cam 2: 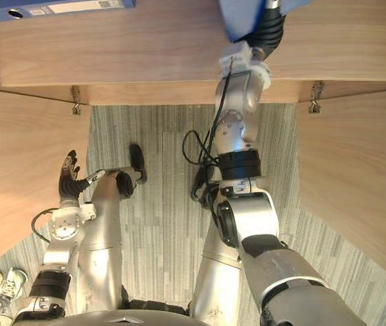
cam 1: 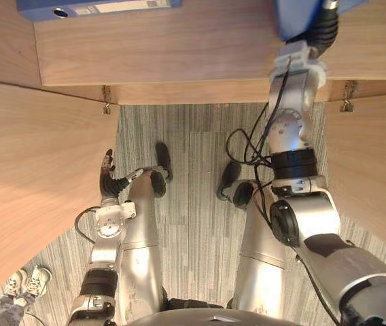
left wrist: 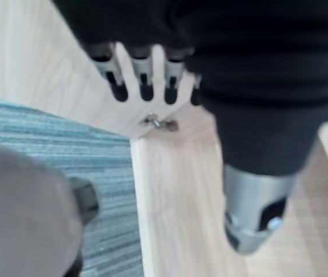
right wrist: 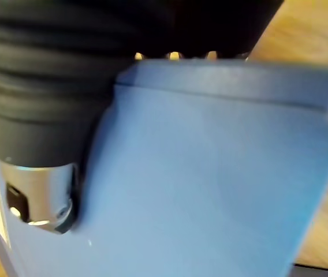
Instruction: Walk over to the cabinet, pick up the folder, carry it to the office cabinet, place the folder inside the office cabinet, then close the office cabinet door
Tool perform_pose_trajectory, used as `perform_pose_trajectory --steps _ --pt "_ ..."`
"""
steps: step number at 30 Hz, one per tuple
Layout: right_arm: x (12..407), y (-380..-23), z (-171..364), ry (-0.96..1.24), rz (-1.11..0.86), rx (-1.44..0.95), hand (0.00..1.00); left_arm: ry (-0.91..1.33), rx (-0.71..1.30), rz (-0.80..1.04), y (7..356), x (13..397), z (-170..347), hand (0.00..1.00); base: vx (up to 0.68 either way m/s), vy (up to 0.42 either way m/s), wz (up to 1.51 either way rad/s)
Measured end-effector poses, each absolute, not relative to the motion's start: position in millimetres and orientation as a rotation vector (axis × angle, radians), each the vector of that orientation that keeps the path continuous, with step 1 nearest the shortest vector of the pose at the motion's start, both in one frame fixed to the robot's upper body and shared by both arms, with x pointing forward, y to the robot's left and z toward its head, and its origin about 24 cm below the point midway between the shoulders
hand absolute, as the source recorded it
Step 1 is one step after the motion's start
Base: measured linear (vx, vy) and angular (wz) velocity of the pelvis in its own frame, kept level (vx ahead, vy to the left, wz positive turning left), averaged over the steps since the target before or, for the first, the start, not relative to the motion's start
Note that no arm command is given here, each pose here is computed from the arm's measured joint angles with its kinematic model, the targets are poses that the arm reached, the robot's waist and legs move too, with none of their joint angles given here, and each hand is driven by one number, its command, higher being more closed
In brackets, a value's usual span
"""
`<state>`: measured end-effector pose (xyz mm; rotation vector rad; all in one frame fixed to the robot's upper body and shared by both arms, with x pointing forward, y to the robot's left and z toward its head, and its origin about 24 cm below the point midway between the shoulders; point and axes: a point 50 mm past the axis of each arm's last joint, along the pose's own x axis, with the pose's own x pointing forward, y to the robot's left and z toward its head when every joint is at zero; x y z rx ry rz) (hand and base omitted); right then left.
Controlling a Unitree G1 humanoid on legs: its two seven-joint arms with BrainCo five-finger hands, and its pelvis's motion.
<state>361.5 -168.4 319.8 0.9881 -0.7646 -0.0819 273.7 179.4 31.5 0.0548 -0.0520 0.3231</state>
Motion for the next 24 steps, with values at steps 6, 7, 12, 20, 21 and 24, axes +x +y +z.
perform_pose_trajectory --steps 6,7,12,20,21,24 --pt "356 -175 338 -0.8 -0.137 1.202 1.0 -0.064 0.015 0.365 181 274 35 0.0 -0.03 -0.047 0.14" --pt "355 -177 341 -0.807 -0.144 1.226 1.0 -0.068 0.014 0.364 181 274 36 0.0 -0.03 -0.033 0.21" --pt "352 -188 347 -0.813 -0.205 1.306 1.0 -0.073 0.013 0.361 179 274 37 0.0 -0.02 -0.027 0.17" --pt "349 -209 372 -0.86 -0.225 1.175 0.0 -0.103 0.011 0.341 174 274 44 0.0 -0.04 -0.015 0.09" --pt "349 -210 376 -0.857 -0.219 1.146 0.0 -0.099 0.011 0.342 175 273 43 0.0 0.0 0.0 0.0" --pt "347 -213 385 -0.864 -0.196 1.068 0.0 -0.093 0.014 0.341 175 273 42 0.0 0.0 0.0 0.0"
